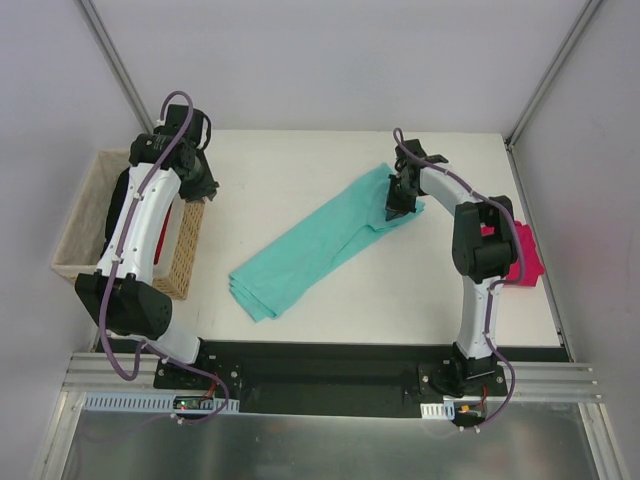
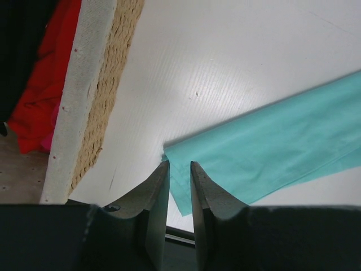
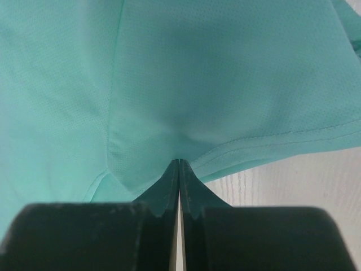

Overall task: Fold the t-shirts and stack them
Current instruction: Rotate the tshirt 90 degrees

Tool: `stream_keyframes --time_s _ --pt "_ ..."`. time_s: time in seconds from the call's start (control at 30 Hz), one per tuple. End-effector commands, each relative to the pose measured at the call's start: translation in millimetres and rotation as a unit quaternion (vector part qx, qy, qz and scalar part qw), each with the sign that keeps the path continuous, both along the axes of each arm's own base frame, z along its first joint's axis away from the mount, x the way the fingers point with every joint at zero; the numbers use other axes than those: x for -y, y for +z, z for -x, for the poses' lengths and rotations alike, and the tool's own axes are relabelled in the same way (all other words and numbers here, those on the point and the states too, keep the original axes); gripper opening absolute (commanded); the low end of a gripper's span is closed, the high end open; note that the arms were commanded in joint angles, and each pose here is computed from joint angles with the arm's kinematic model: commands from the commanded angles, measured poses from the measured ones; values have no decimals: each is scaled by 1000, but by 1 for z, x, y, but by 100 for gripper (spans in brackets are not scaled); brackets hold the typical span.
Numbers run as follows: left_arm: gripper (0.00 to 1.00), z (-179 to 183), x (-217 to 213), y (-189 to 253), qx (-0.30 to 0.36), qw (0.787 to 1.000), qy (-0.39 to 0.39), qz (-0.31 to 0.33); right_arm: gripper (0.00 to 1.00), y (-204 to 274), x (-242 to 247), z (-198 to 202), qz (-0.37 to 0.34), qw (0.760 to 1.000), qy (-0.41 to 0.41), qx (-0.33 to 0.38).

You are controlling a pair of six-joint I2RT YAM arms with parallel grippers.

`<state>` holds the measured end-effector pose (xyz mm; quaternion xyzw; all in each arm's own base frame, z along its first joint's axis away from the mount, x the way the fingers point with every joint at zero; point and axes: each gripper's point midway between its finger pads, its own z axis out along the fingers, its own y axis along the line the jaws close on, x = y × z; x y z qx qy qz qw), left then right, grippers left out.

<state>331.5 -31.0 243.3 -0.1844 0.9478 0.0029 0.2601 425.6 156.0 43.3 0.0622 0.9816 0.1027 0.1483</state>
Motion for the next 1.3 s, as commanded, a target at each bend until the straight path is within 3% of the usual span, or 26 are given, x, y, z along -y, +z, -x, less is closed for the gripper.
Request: stream_keyframes --time_s 0.0,0.43,0.73,1.27 --pt "21 -1 -5 7 -5 1000 15 -8 1 -5 1 0 -3 1000 -24 -6" --pt "21 -17 -10 7 -11 999 18 -26 1 -23 9 5 -3 997 -58 -49" --pt "22 -24 -10 5 -15 999 20 -25 1 -24 14 -22 12 997 -64 -50" --pt "22 -17 -20 2 -36 998 27 -35 1 -36 -9 -76 -34 998 42 -14"
